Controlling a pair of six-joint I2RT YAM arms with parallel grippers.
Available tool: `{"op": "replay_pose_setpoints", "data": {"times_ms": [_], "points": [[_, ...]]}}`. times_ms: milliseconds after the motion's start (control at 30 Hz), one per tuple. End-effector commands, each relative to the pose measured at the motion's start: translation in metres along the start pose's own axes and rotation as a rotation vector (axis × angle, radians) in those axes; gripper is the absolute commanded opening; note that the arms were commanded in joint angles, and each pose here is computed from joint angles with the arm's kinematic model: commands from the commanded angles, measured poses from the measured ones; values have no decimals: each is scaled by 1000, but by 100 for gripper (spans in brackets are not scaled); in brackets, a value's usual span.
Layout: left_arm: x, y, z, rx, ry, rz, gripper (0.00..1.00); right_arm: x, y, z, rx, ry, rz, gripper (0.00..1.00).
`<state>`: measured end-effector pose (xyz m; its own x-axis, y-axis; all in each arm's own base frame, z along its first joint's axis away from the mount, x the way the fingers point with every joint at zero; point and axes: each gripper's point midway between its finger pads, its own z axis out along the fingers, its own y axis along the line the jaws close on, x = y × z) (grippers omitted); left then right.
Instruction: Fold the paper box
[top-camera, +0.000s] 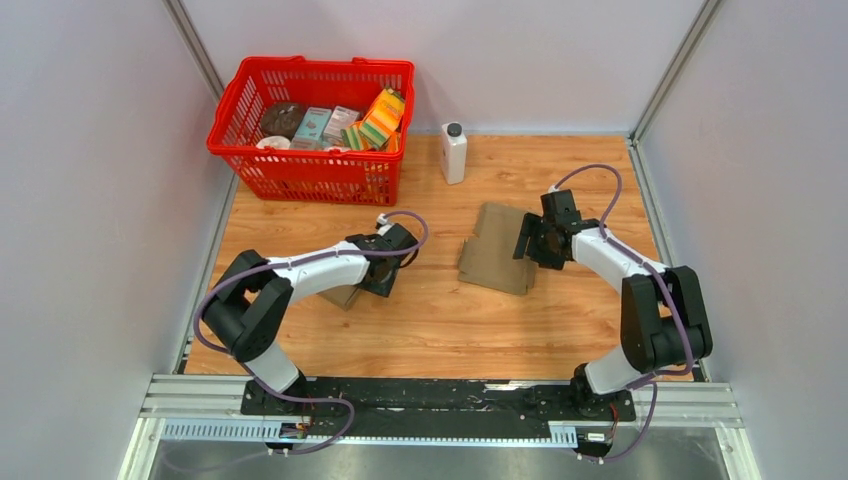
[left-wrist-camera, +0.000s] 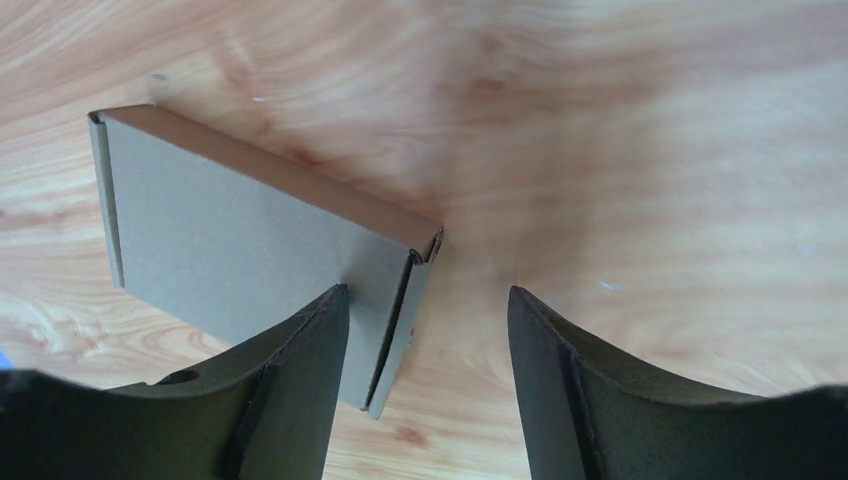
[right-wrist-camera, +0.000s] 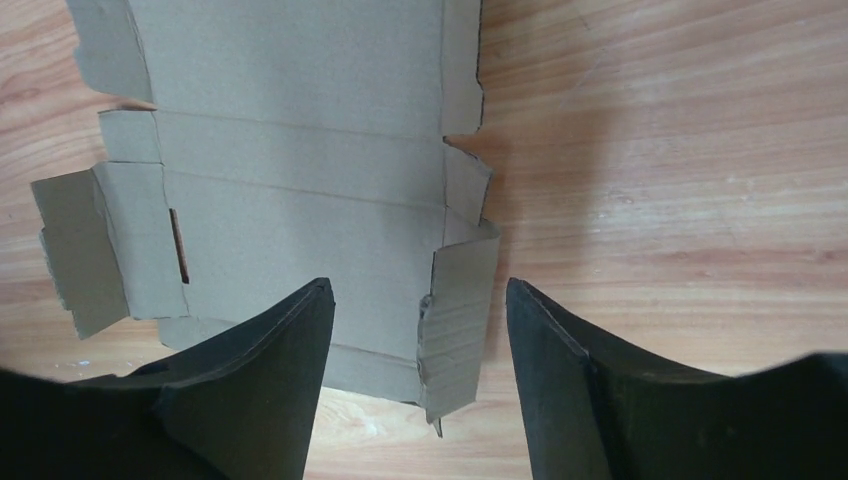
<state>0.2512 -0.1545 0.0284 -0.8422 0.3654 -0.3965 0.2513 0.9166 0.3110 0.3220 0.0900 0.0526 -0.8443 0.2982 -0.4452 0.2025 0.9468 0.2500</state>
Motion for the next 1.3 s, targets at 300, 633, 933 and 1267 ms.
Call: {"op": "replay_pose_setpoints", "data": {"times_ms": [300,633,933,1267], "points": [[-40,44,-56,123,-194,-271,76,49,-4,12,-32,104,103,38],[-14,8,-125,573,-360,-428,76,128,184,-132,-838,148,208,79],[9,-49,-127,861,-264,-483,74,86,187,-194,-721,-87,-255,100],[-59,-152,-155,934,-271,-232,69,-47,104,-70,-318,-76,-229,93]]}}
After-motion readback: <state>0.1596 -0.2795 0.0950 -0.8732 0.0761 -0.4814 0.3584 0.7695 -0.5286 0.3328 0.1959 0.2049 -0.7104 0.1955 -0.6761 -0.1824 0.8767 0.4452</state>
